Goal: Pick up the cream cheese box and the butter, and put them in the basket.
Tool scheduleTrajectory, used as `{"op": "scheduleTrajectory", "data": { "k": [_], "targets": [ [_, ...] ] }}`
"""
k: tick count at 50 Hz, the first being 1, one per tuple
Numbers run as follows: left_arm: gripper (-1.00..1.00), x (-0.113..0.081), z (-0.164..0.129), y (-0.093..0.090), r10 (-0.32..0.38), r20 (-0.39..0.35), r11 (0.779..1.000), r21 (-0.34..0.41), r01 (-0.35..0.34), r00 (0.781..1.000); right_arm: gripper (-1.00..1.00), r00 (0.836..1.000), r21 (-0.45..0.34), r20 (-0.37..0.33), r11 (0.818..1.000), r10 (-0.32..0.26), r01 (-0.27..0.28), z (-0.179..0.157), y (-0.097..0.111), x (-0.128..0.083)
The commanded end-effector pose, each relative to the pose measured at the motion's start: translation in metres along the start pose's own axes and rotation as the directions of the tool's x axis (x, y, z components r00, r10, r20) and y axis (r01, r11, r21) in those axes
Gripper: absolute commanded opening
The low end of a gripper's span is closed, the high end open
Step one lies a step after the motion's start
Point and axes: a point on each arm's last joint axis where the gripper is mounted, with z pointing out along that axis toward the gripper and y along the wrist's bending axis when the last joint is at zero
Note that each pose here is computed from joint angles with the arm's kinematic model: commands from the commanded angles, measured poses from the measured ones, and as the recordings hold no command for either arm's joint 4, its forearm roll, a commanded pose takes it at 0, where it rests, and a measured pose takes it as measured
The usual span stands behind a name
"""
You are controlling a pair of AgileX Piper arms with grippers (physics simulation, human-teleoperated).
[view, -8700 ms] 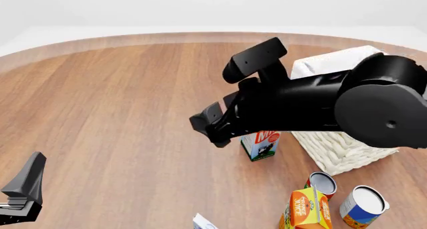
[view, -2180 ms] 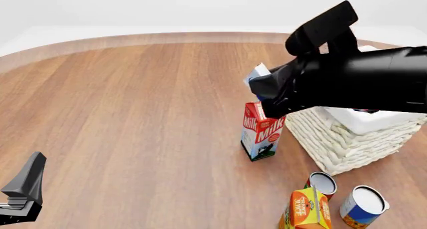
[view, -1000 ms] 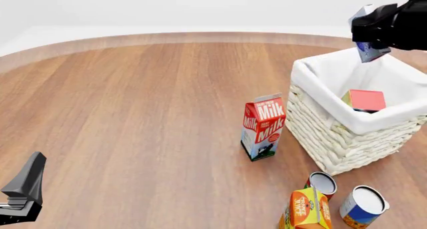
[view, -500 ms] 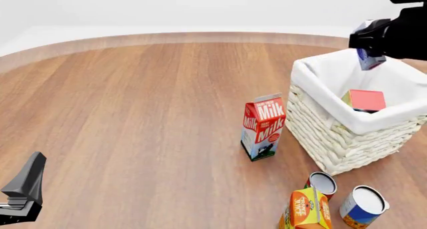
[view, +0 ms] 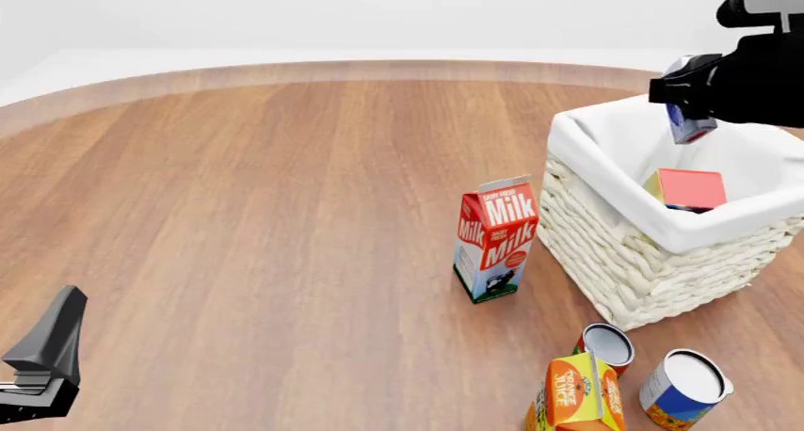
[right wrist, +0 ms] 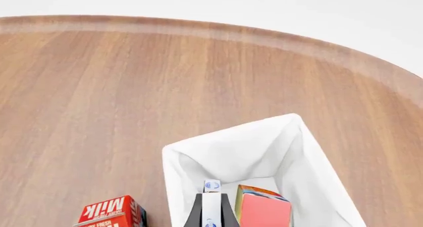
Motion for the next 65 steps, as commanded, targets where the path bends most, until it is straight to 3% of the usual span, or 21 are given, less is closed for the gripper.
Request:
{"op": "scheduleTrajectory", "data": {
  "k": [1, 65],
  "targets": [
    [1.0, 0.0, 0.0, 0.0, 0.0, 0.0, 1.0, 0.0, 0.0, 1.0, -1.0, 1.0, 0.012, -0.003, 1.0, 0.008, -0.008, 0.004, -0.004, 0.003],
    [1.0, 0.0, 0.0, 0.0, 0.0, 0.0, 1.0, 0.0, 0.0, 1.0, -1.0, 0.996, 0.037, -0.089, 0.999, 0.02, -0.017, 0.064, -0.012, 0.043]
  ]
}}
